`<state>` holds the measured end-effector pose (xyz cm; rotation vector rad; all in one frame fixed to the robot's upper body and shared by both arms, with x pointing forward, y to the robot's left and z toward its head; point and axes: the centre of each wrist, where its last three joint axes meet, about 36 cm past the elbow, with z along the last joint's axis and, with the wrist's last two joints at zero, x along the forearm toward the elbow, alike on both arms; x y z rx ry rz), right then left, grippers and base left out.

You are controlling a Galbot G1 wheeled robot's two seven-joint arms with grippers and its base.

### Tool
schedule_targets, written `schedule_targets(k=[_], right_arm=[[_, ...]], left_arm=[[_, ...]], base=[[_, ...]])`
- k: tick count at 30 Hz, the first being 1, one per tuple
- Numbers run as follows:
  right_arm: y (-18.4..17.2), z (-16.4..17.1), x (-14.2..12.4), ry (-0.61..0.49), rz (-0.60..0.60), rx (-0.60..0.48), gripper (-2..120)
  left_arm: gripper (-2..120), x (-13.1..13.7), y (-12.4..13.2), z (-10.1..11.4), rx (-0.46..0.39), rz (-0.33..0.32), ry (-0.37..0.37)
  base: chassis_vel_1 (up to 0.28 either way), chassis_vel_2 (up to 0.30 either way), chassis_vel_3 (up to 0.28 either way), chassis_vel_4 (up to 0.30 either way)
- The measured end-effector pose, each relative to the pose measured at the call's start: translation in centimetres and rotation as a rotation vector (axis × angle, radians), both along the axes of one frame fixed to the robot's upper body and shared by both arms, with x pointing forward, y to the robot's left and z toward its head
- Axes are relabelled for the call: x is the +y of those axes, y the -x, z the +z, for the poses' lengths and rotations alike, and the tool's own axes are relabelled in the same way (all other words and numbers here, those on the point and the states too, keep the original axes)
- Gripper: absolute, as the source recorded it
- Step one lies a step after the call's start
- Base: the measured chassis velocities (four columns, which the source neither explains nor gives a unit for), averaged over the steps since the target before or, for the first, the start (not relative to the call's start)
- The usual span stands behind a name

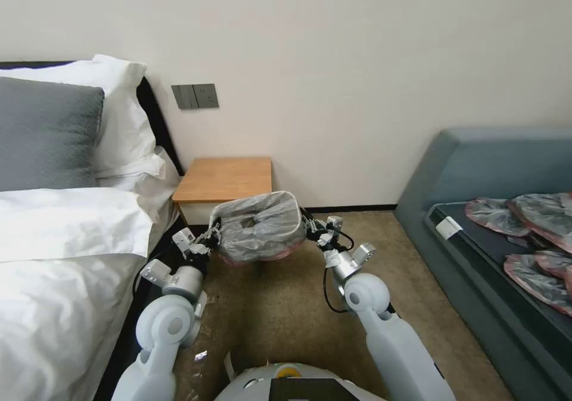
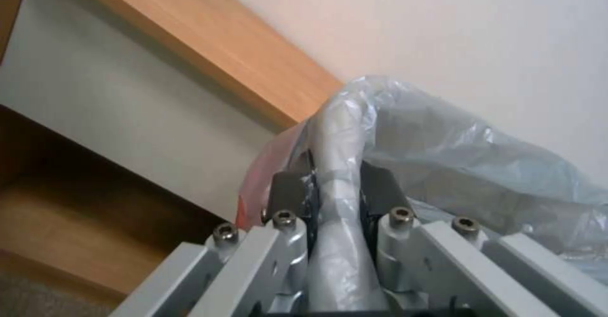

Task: Pick up the garbage bag from the table and place it over the trash can.

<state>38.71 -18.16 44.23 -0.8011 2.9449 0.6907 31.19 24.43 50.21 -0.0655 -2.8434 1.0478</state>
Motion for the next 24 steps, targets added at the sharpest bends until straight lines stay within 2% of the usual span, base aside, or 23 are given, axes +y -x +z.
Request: schedule_targets(k=[13, 20, 23, 24], right_arm=[[-1.0, -1.7, 0.0, 0.033, -0.014, -0.019, 0], [-0.7, -2.0, -0.1, 0.045, -0.022, -0.022, 0], [0.0, -1.8, -0.2, 0.044, -0.031, -0.017, 10], [0.0, -1.8, -0.2, 0.044, -0.031, -0.017, 10]], left_arm=[[7, 0.1, 0.6, 1.3, -0.008, -0.017, 0.049], [7, 0.2, 0.7, 1.4, -0.005, -0.019, 0.051], [7, 0.3, 0.7, 1.3, -0.006, -0.013, 0.035], [7, 0.3, 0.7, 1.3, -0.006, -0.013, 0.035]], base=[[0.0, 0.0, 0.0, 0.0], [0.0, 0.0, 0.0, 0.0], [0.0, 0.0, 0.0, 0.0], [0.0, 0.0, 0.0, 0.0]])
